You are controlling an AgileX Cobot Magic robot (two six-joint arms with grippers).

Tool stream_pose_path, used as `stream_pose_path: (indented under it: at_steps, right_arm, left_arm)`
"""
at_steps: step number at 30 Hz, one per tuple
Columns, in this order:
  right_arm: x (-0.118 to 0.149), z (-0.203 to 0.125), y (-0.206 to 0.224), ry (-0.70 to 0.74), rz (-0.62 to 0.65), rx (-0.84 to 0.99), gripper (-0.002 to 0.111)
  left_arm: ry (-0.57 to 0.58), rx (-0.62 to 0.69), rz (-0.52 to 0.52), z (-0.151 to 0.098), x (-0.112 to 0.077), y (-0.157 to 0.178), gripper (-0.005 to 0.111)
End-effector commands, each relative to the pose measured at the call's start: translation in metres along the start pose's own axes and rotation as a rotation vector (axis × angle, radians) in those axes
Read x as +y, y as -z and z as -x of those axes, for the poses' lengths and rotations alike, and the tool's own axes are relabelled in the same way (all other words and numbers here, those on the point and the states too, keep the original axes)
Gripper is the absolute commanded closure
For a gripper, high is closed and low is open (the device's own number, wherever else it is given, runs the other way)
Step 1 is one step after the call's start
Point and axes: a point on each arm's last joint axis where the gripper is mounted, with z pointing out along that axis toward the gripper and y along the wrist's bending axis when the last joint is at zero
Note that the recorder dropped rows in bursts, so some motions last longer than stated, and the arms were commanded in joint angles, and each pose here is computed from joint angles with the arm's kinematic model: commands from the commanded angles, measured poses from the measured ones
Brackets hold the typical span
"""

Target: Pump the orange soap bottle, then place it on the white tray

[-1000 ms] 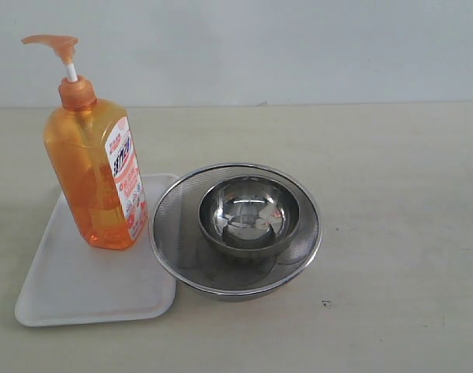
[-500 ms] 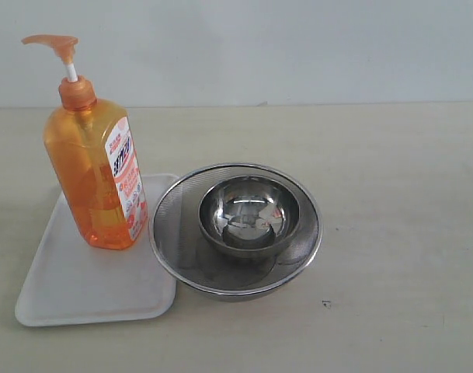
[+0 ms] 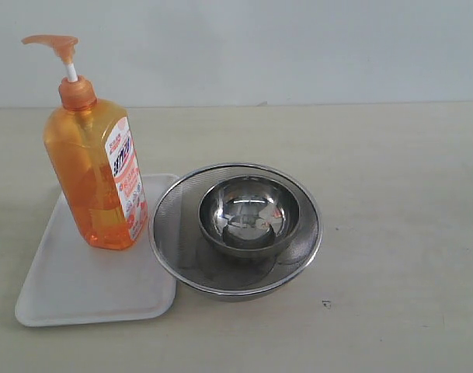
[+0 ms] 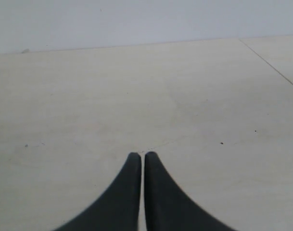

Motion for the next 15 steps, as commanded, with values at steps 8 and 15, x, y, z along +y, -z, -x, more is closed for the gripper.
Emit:
stream_pose_path:
  at_steps: [8,15]
  right_arm:
    - [-0.0001,0.0003,0.0003,0.005,-0.002,-0.007,0.108]
    - [-0.0001,0.0005,0.0003,0.004,-0.002,-0.009,0.108]
  left_arm:
    - [0.015,0.0,0.009,-0.0008,0.0007,-0.0001,0.102]
    - [0.015,0.0,0.009,-0.0008,0.0007,-0.0001,0.102]
